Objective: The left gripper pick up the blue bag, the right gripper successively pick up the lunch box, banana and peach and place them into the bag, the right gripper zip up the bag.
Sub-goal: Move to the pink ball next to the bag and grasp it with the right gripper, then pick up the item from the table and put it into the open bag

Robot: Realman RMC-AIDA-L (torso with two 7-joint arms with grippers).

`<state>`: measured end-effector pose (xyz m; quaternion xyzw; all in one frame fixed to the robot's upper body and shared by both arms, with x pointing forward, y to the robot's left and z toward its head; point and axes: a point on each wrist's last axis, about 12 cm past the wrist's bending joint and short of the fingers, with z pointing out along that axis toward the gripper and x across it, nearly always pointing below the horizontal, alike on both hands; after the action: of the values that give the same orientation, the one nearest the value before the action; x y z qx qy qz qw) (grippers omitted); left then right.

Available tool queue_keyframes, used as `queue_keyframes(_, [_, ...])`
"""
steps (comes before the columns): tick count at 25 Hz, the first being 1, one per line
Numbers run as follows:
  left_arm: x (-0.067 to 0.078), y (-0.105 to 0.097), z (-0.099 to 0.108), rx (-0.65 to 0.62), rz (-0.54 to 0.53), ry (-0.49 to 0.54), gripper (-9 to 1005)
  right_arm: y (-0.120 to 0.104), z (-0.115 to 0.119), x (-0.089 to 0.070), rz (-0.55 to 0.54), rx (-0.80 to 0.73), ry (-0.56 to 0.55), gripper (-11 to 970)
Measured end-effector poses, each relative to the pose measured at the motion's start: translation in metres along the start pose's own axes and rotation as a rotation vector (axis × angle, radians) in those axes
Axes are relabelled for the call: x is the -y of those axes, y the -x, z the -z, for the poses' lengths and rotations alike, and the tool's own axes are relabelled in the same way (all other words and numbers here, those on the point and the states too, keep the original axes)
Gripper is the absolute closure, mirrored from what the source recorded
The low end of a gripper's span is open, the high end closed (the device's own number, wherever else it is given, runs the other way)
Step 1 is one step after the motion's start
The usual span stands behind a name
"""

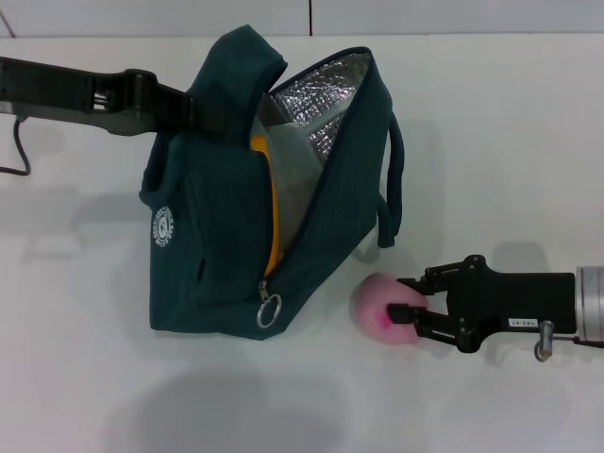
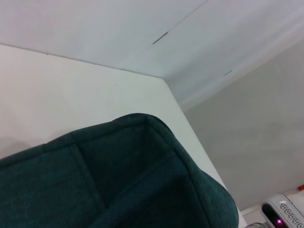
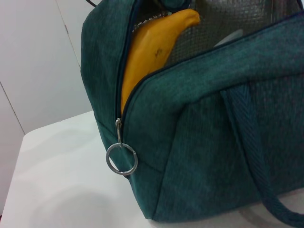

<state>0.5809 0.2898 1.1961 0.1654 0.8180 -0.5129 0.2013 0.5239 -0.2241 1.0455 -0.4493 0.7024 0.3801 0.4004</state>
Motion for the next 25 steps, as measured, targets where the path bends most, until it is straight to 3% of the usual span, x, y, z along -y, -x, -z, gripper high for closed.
queue_keyframes(15, [-0.001,-0.002,0.001,0.002,0.005,0.002,960,-0.001,0.006,-0.005,-0.018,0.036,0.028,823])
queue_keyframes(20, [-0.001,-0.002,0.001,0.002,0.006,0.003,960,0.003,0.023,-0.013,-0.043,0.138,0.077,863])
queue_keyframes(25, [-0.002,-0.003,0.002,0.006,0.012,0.001,960,0.014,0.055,-0.022,-0.052,0.330,0.126,882])
